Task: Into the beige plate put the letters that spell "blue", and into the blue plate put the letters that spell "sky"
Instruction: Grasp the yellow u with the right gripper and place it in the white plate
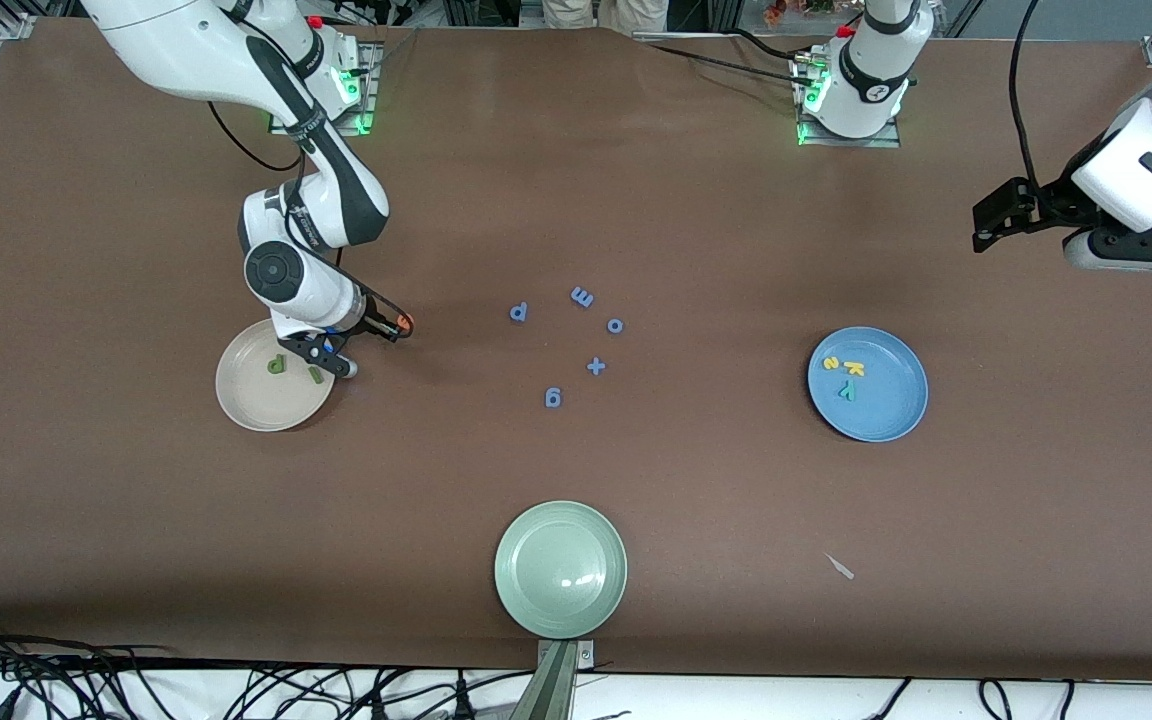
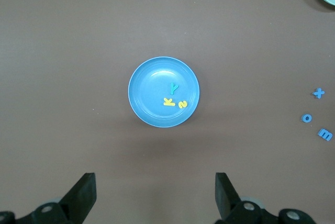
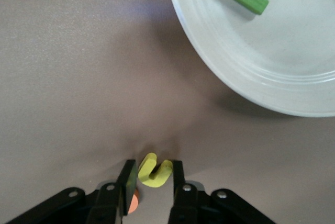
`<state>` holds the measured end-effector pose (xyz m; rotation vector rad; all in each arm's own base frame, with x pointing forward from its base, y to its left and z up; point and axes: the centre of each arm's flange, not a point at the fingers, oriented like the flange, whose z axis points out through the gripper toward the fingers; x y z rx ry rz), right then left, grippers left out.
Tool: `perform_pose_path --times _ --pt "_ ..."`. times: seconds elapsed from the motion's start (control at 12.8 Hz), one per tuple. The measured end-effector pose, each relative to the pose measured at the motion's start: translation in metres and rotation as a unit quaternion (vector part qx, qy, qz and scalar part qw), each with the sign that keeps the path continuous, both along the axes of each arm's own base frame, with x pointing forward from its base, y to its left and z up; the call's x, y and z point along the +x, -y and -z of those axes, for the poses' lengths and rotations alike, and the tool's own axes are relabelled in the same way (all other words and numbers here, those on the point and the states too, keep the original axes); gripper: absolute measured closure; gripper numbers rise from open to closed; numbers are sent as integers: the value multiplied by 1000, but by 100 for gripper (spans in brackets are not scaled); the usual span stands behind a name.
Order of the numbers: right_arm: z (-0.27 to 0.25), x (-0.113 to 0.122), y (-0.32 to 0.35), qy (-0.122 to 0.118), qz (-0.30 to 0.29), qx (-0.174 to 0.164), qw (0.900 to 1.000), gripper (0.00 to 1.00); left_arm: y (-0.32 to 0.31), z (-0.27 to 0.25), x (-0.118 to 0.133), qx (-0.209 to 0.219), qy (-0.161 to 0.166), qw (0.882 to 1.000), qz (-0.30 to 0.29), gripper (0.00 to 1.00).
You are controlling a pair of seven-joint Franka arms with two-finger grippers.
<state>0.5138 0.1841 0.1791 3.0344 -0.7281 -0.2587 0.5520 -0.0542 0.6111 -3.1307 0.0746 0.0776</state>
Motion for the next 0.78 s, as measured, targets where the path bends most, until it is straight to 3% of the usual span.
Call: perform_pose_path --times 0.08,0.23,0.7,0.78 --pt "0 0 0 2 0 1 1000 63 0 0 0 0 0 1000 0 0" --pt "3 0 0 6 1 2 1000 47 0 0 0 0 0 1000 0 0" --pt "6 -1 0 10 1 4 1000 52 -9 0 0 0 -3 1000 -8 0" --pt "4 -1 -2 12 0 5 1000 63 -10 0 0 0 -3 1000 -9 0"
